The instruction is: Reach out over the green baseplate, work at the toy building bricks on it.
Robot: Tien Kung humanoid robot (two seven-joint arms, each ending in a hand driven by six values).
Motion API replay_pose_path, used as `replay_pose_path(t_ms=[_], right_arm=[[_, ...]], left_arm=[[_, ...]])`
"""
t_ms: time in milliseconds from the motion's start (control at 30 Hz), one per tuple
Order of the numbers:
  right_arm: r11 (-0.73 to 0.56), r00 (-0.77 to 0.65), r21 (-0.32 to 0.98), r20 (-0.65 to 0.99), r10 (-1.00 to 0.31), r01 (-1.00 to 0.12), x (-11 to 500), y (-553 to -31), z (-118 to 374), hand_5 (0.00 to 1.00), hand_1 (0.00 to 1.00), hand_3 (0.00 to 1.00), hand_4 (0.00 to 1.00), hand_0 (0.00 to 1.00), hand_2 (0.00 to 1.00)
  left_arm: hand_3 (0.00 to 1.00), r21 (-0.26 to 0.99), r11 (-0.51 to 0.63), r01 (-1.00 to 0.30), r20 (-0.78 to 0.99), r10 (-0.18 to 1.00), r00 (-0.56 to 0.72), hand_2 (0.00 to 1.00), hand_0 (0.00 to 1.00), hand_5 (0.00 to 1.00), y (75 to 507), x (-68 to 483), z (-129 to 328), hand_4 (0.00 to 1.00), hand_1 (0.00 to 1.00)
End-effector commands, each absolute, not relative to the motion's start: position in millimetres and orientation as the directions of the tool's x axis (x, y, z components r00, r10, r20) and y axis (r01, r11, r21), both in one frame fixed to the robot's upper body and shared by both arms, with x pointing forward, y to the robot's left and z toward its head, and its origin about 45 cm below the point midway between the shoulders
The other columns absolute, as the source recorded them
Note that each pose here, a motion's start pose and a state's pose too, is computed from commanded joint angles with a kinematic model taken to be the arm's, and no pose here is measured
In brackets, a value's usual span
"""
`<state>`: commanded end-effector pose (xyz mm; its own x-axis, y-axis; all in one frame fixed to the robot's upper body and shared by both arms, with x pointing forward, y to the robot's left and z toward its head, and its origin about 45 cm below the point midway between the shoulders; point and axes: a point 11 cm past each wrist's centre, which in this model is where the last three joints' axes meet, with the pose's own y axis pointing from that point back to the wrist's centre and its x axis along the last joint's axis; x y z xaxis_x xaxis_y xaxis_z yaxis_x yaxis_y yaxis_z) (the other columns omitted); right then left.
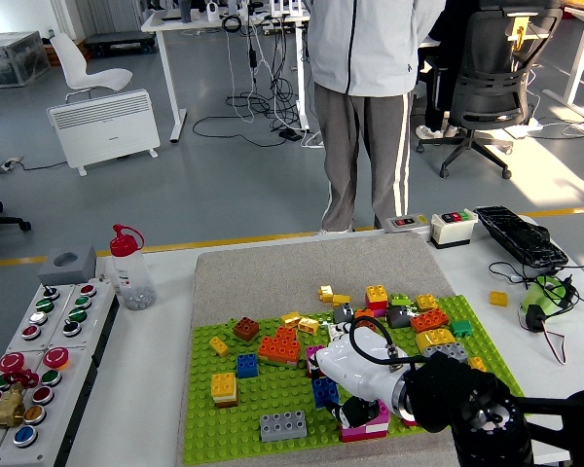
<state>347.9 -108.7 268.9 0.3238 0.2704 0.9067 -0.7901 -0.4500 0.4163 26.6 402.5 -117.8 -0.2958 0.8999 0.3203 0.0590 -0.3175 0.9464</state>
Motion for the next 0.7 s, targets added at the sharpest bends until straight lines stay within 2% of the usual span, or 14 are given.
replay_pose_path(t_ms=[700], right_arm=[[-0.42,0.365,0.456,0.887,0.283,-0.785,347.1,-126.6,255.2,0.217,0.794,0.584,0.53,0.998,0.57]], left_arm=[[0.666,0.947,-0.316,0.054,0.318,0.9,-0.298,0.765,0.724,0.998,402.2,28.8,-117.8,0.475,0.761]])
